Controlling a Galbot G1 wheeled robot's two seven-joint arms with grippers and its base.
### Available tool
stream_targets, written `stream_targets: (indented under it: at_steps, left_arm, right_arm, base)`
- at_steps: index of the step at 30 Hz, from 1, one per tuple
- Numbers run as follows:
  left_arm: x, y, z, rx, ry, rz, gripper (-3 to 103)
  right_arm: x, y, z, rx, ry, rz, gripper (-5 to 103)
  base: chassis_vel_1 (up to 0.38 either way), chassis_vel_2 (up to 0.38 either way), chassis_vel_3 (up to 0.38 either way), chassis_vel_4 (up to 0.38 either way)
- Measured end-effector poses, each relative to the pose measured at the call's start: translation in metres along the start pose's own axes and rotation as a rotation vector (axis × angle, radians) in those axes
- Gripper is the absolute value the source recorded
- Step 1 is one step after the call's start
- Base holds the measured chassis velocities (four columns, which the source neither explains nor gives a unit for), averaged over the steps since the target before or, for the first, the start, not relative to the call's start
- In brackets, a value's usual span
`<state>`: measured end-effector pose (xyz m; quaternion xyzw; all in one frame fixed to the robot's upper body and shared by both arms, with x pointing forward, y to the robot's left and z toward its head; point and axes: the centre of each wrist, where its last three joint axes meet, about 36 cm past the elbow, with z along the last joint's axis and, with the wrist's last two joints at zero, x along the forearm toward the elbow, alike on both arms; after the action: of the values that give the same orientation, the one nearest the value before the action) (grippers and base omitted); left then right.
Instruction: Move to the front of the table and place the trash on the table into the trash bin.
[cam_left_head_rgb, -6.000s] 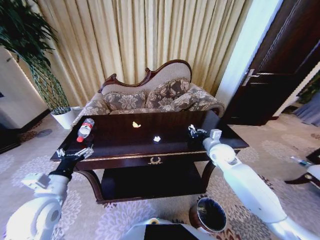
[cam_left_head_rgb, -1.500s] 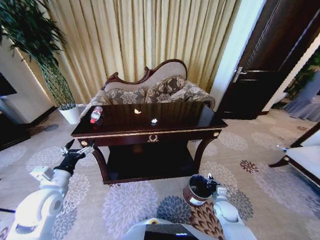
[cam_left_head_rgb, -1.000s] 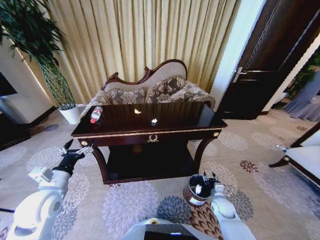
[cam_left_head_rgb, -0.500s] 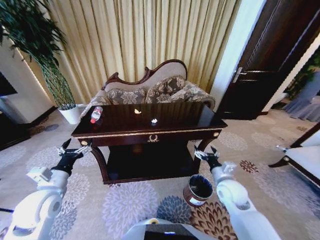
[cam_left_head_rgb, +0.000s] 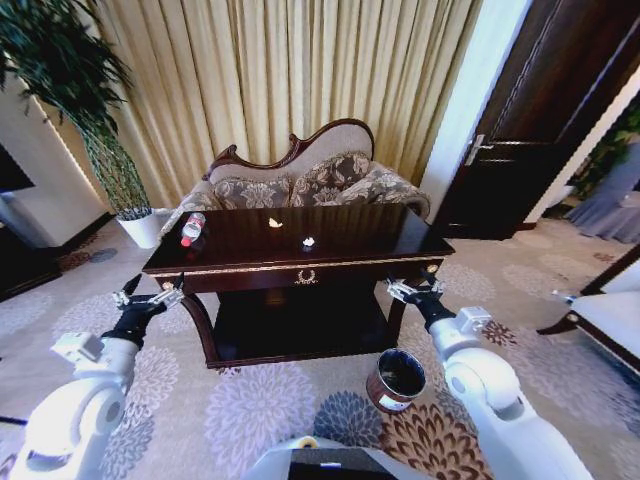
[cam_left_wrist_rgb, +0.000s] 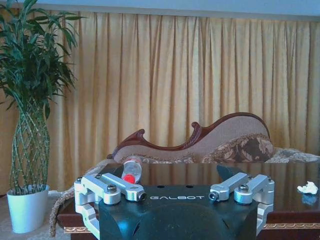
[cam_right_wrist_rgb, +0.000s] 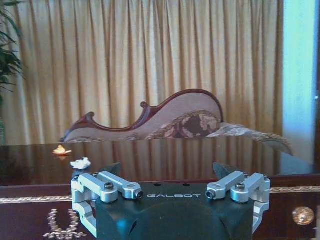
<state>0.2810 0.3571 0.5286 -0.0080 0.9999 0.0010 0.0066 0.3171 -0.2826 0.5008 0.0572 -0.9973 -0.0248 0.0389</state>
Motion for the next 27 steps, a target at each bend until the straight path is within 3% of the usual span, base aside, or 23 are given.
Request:
stream_targets:
  at_steps: [27]
  left_arm:
    - [0.0016,0.0009,0.0025,-0.002,0.008,0.014,100]
  right_arm:
    - [-0.0034,-0.0042,0.0088,0.028,0.017,0.002,100]
  base:
    - [-0.07,0.07,0.071,-0.07]
